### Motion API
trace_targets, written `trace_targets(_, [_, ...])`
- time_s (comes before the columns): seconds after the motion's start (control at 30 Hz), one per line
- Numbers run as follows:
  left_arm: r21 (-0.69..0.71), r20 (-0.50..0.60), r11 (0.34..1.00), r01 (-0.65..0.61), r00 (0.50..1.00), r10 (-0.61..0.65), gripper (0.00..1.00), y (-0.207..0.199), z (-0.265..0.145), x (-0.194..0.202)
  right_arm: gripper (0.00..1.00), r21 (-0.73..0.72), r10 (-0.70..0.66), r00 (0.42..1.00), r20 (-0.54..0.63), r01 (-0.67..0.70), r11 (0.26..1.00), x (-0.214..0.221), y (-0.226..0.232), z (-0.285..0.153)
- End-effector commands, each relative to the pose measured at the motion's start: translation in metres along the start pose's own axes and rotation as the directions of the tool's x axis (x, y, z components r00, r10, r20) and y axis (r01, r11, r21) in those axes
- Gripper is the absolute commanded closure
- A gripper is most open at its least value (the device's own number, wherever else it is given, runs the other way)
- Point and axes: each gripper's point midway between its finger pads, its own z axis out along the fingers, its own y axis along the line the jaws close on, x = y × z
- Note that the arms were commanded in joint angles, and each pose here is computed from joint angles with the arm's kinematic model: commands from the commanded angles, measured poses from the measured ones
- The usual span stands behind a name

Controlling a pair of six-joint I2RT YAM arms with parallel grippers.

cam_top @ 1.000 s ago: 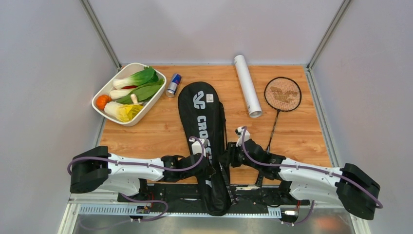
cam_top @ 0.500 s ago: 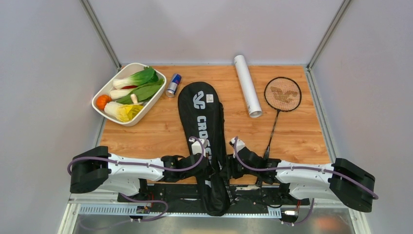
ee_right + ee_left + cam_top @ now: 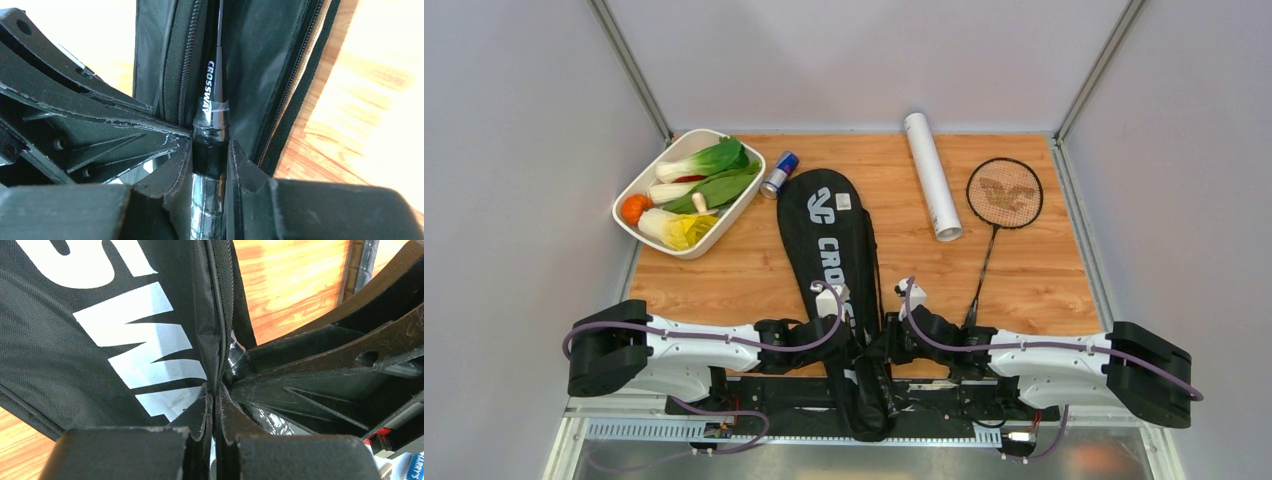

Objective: Pack up the badminton gear

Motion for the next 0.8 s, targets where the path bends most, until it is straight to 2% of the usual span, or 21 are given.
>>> trace_targets(0.0, [0.057,0.010,0.998,0.012,1.000,-0.013,1.00,-0.015,-0.001,-0.003,1.00,-0.106,0.099,0.984,0.149,-0.083,0.991,-0.041,0.040,0.000])
trace_targets(0.3, [0.157,-0.008,0.986,0.057,0.998,-0.057,1.00,-0.041,-0.009,-0.003,1.00,-0.084,0.177,0.941,0.289,-0.159,0.984,-0.062,0.028,0.018])
trace_targets(0.47, [0.230,-0.016,0.969,0.095,0.995,-0.094,1.00,-0.057,-0.016,-0.005,1.00,-0.059,0.194,0.934,0.299,-0.185,0.981,-0.066,0.029,0.031])
trace_targets(0.77, [0.300,0.021,0.945,0.135,0.989,-0.147,1.00,-0.062,-0.031,-0.015,1.00,-0.094,0.284,0.907,0.312,-0.268,0.959,-0.064,0.023,0.030])
